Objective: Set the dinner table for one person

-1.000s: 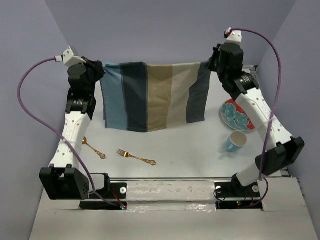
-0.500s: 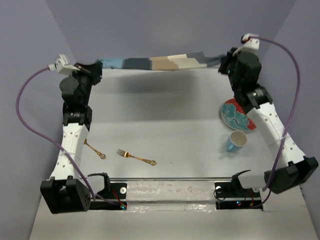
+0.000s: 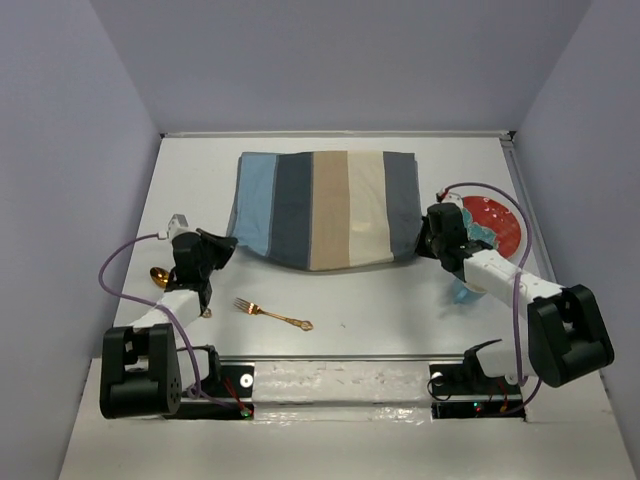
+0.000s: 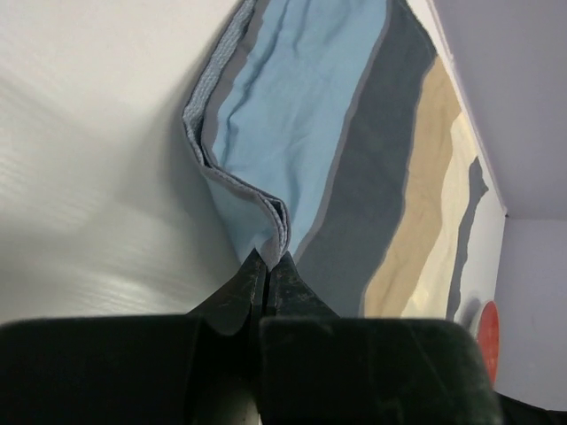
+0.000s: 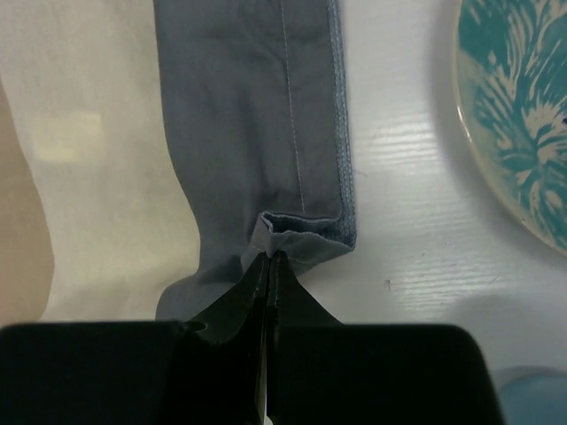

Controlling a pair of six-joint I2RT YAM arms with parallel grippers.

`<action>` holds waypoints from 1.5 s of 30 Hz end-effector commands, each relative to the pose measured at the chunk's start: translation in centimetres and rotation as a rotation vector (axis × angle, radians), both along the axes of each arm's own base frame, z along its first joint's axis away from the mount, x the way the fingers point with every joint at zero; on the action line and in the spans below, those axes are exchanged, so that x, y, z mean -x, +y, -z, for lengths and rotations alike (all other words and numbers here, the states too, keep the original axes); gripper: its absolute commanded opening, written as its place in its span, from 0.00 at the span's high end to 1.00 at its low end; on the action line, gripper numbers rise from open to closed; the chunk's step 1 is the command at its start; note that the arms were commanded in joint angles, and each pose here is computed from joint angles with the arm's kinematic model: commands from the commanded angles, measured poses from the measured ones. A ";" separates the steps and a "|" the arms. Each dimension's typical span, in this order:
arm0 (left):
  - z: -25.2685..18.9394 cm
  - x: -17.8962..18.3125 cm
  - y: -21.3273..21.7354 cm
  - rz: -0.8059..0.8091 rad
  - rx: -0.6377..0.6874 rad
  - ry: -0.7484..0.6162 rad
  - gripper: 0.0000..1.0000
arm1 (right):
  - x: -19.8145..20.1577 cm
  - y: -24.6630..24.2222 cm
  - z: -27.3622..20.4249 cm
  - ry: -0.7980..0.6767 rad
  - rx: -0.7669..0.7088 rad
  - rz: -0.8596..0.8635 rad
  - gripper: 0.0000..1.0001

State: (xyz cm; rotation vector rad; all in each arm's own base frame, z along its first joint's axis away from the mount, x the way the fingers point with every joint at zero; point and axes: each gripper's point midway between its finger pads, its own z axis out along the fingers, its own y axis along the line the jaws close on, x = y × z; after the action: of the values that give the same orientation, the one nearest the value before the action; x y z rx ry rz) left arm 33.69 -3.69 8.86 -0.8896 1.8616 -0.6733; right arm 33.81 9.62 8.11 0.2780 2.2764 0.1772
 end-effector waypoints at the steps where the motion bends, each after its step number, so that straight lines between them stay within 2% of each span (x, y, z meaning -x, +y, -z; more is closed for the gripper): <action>1: -1.7 -0.2 0.9 -0.018 -0.060 -0.119 1.00 | -0.1 0.7 -0.4 -0.059 -0.107 0.039 1.00; 6: -0.4 1.5 1.0 -0.020 -0.074 -0.090 1.00 | 2.6 0.2 1.6 -0.020 -0.134 0.060 1.00; 16: -0.4 4.1 2.2 -0.075 -0.137 -0.094 1.00 | 5.3 -0.8 1.4 -0.026 -0.152 0.086 1.00; 20: 0.5 4.8 2.6 -0.085 -0.161 -0.038 1.00 | 6.0 -1.1 2.0 -0.006 -0.155 0.105 1.00; 34: 0.0 5.4 2.6 -0.081 -0.173 -0.050 1.00 | 8.3 0.8 1.7 0.038 -0.263 0.025 1.00; 36: -0.2 5.5 2.6 -0.081 -0.171 -0.055 0.94 | 8.5 0.7 1.8 0.035 -0.262 0.025 1.00; 40: -1.5 5.5 2.7 -0.091 -0.173 -0.091 0.70 | 8.8 0.6 1.2 0.026 -0.258 0.018 0.98; 41: -1.6 5.5 2.7 -0.093 -0.175 -0.094 0.59 | 8.8 0.7 0.7 0.019 -0.263 0.012 0.86; 43: -2.0 5.4 2.7 -0.091 -0.176 -0.100 0.51 | 8.7 0.7 0.0 0.003 -0.266 0.005 0.72; 44: -2.8 5.2 2.4 -0.078 -0.171 -0.118 0.45 | 8.8 0.6 -0.2 0.006 -0.260 0.007 0.61; 45: -3.3 5.1 2.3 -0.072 -0.169 -0.130 0.44 | 8.7 0.5 -0.5 -0.001 -0.255 0.010 0.59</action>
State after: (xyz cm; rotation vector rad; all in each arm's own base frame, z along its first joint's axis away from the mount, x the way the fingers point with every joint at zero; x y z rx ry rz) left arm 27.83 -1.49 9.47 -0.8179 1.7878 -0.4964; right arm 24.67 10.03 6.57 0.4369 2.2839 0.4509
